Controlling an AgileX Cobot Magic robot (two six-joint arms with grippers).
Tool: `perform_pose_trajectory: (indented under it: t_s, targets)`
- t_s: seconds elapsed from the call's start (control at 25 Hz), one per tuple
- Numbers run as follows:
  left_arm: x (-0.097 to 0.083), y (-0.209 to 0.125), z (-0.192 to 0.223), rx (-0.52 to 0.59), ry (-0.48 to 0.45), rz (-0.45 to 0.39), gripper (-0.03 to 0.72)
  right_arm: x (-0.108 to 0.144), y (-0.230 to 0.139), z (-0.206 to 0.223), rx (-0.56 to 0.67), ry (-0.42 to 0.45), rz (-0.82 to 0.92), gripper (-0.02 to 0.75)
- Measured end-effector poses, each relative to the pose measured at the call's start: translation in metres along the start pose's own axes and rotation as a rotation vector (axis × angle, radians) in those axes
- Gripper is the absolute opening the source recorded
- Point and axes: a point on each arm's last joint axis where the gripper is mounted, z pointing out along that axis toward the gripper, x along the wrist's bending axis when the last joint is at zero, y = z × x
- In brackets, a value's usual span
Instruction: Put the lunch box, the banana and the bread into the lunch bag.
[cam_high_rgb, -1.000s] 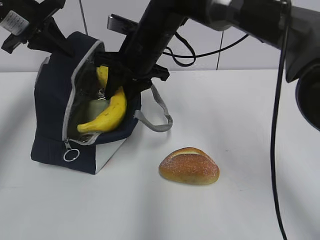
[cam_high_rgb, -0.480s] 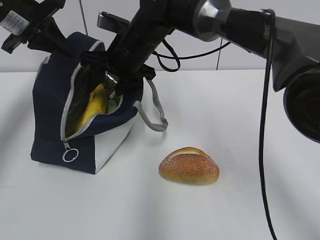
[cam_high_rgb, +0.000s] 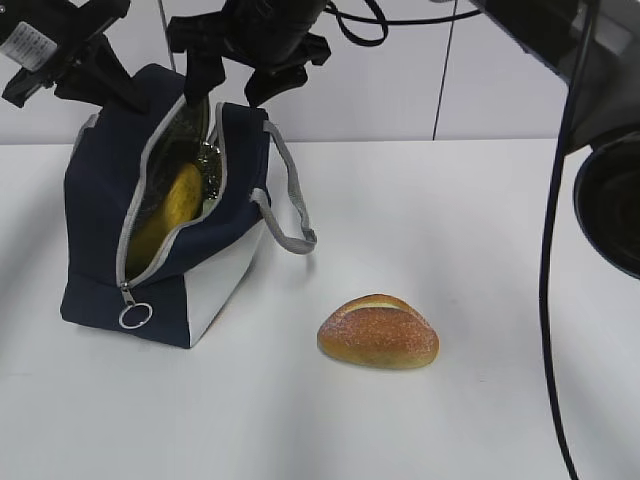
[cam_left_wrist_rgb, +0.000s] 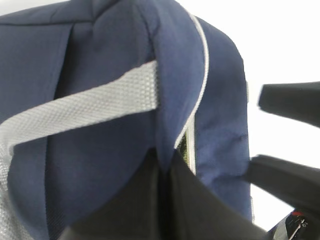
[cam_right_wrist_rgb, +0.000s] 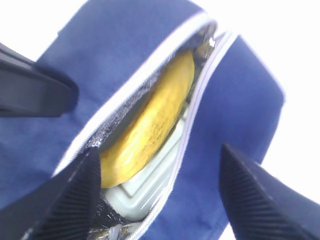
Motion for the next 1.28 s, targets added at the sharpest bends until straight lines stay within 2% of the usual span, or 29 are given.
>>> perform_pose_trajectory:
  t_s: [0.16, 0.28, 0.68, 1.04, 1.28]
  targets:
    - [0.0, 0.0, 0.0, 0.0, 0.001, 0.0, -0.003, 0.003, 0.004, -0.017, -0.023, -0.012, -0.012, 0.542]
    - [0.0, 0.0, 0.0, 0.0, 0.001, 0.0, -0.003, 0.001, -0.002, -0.026, 0.007, -0.051, -0.031, 0.542]
    - [0.0, 0.0, 0.0, 0.0, 0.001, 0.0, -0.003, -0.007, -0.063, -0.071, 0.239, -0.194, -0.204, 0.542]
    - [0.0, 0.0, 0.0, 0.0, 0.001, 0.0, -0.003, -0.016, -0.138, -0.08, 0.455, -0.206, -0.29, 0.542]
    - [0.0, 0.0, 0.0, 0.0, 0.001, 0.0, -0.003, -0.02, -0.177, -0.074, 0.439, -0.182, -0.424, 0.542]
